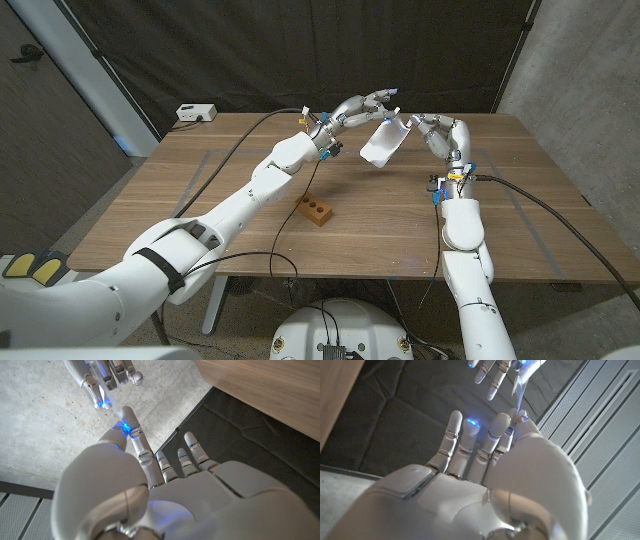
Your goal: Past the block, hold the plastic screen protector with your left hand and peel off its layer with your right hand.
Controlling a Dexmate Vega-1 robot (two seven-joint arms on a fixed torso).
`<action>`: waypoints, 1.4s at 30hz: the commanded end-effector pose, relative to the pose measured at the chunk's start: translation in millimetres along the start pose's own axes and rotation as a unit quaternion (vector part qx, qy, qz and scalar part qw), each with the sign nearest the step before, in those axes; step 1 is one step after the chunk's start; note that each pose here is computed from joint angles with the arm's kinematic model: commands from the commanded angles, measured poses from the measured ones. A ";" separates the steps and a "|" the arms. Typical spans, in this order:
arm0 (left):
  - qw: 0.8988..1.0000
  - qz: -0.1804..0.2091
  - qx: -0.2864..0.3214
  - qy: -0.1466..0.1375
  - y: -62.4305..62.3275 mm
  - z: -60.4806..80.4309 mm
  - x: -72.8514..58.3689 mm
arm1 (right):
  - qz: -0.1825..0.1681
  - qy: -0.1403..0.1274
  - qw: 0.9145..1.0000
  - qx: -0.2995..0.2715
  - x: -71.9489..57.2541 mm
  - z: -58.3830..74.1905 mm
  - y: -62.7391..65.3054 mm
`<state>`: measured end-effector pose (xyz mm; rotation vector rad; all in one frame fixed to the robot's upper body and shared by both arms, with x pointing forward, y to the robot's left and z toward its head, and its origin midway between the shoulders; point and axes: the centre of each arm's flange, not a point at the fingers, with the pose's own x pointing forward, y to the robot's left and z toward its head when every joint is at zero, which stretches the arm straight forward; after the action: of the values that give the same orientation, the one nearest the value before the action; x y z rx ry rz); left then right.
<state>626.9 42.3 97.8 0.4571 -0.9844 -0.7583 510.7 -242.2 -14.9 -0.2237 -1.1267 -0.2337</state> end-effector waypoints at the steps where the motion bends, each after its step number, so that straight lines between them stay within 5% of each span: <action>1: 0.997 -0.012 -0.071 -0.013 -0.6 -6.8 5.5 | -0.042 -0.063 0.986 -0.146 -12.6 25.9 16.7; 15: 0.992 -0.031 -0.120 -0.023 -2.7 -14.2 9.9 | -0.043 -0.080 0.958 -0.273 -9.9 24.3 48.4; 25: 0.992 -0.025 -0.118 -0.020 -1.8 -14.6 7.2 | -0.079 -0.105 0.945 -0.298 -11.5 26.2 52.9; 34: 0.992 -0.013 -0.127 -0.020 -4.0 -15.4 7.8 | -0.164 -0.142 0.899 -0.381 -33.3 33.7 63.9; 42: 0.988 -0.010 -0.152 -0.024 -6.8 -16.5 9.2 | -0.137 -0.168 0.888 -0.404 -42.9 36.5 75.5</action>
<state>641.4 33.6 92.1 0.2411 -0.9053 -0.9141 492.0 -190.2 -30.6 -0.7347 -1.2926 -0.8793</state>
